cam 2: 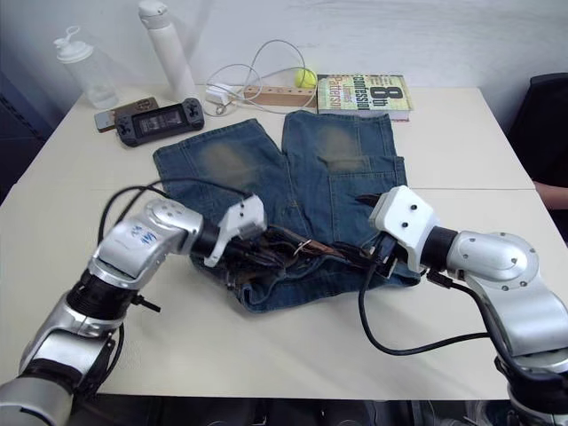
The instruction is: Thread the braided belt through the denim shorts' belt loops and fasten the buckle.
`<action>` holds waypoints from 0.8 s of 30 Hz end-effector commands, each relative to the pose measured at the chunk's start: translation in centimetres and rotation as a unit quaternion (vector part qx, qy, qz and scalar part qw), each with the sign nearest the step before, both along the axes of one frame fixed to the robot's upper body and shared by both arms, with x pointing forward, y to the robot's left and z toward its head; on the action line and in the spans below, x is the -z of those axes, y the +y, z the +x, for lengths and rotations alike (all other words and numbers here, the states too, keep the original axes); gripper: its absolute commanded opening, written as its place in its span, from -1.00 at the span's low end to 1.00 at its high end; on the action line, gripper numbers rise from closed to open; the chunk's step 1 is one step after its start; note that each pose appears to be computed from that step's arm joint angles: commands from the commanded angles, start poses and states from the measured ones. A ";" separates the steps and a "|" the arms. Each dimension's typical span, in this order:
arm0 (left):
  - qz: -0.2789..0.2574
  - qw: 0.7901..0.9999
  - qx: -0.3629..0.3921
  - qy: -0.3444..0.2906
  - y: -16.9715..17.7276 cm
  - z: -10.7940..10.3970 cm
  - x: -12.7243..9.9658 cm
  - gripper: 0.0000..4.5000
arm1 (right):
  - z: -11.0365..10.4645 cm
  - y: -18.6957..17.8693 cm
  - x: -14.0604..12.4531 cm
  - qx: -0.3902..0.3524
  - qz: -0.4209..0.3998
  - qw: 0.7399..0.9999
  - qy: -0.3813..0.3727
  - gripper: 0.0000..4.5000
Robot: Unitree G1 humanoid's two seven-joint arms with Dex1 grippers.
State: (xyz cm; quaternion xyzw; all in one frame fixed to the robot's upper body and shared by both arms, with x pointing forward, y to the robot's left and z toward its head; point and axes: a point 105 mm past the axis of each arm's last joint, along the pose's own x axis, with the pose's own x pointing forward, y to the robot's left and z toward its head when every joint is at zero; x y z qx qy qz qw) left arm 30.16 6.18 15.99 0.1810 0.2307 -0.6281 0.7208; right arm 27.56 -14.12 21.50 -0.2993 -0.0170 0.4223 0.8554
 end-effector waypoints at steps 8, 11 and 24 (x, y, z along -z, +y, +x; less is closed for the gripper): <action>0.031 0.999 -0.021 -0.004 -0.4 0.2 3.5 -1.00 | 1.1 2.8 3.3 -0.014 -0.064 0.998 -0.004 1.00; 0.019 1.000 -0.025 0.002 -0.5 0.1 3.3 -1.00 | 1.0 3.5 4.3 -0.022 -0.070 0.997 0.007 1.00; 0.018 0.999 -0.031 0.002 -0.2 0.1 3.0 -1.00 | 1.2 4.2 6.2 -0.018 -0.060 0.997 0.040 0.01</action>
